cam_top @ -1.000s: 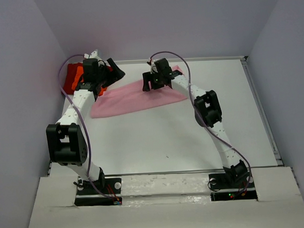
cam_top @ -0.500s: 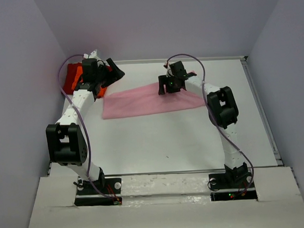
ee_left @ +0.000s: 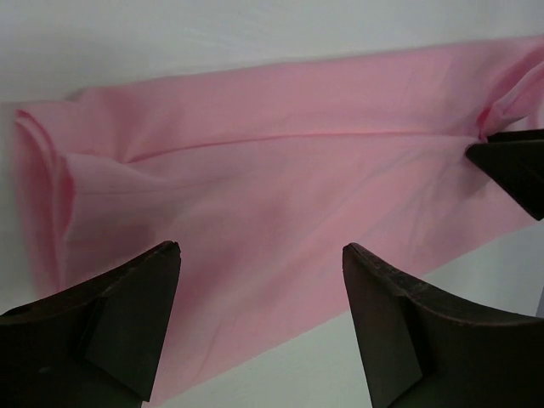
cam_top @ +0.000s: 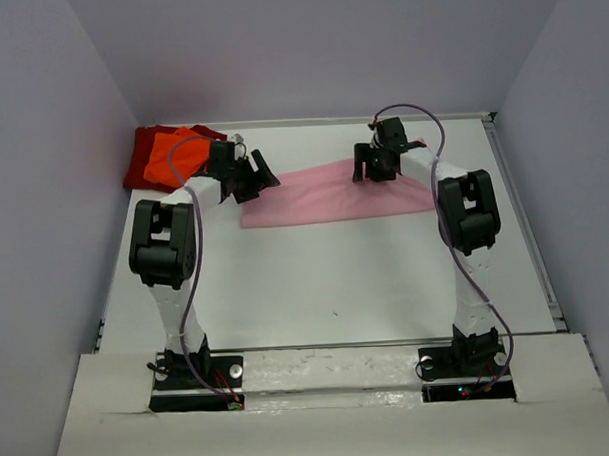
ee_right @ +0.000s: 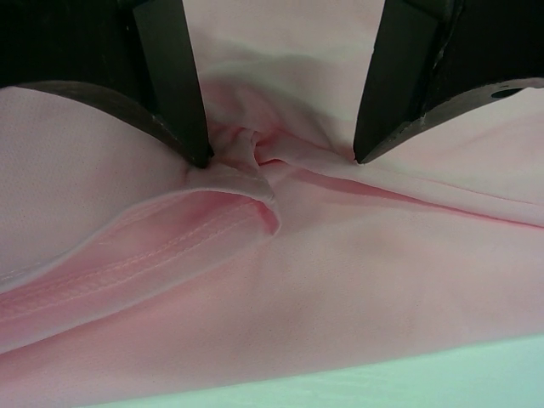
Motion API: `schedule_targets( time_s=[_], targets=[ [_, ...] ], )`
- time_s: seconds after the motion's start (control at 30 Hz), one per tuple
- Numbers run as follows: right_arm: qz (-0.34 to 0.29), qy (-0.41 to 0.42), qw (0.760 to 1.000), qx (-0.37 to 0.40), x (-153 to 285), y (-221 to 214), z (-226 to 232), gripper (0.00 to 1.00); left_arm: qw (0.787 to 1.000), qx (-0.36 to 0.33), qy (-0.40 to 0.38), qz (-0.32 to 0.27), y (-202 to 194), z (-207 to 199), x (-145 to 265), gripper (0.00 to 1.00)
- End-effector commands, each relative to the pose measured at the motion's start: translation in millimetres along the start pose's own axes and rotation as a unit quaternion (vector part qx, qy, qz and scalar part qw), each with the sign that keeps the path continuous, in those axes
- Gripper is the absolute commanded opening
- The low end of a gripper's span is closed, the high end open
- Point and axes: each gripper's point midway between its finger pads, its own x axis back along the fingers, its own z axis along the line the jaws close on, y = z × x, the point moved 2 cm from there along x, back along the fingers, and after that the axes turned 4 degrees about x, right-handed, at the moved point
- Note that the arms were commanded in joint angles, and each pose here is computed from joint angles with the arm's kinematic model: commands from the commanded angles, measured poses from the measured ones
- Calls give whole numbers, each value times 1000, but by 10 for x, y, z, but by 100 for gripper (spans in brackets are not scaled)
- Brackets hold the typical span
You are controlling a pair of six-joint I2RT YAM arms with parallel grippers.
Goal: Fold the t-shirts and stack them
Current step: Fold the other side of the tshirt into a rectangle, then rotate the tshirt 90 degrees
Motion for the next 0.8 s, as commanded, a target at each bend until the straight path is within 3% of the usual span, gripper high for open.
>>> schedule_targets(
  time_s=[0.0,0.13,0.3,0.47,0.77],
  targets=[
    [-21,25,999,9,176,140,199,74,997,-16,-66,21,-156,-359,-84,86],
    [-50,18,998,17,439,313,220,74,996,-13,-78,39,-297,-405,-188,86],
    [-80,-23,996,19,802,477,146,75,999,-27,-31,33,-324,-269,-254,86],
    [-91,-156,983,10,1167,511,-231,76,999,-45,-10,29,-355,-234,-259,86],
    [-41,-246,966,-72,878,95,-938,77,996,-69,37,36,-423,-112,-312,86]
  ],
)
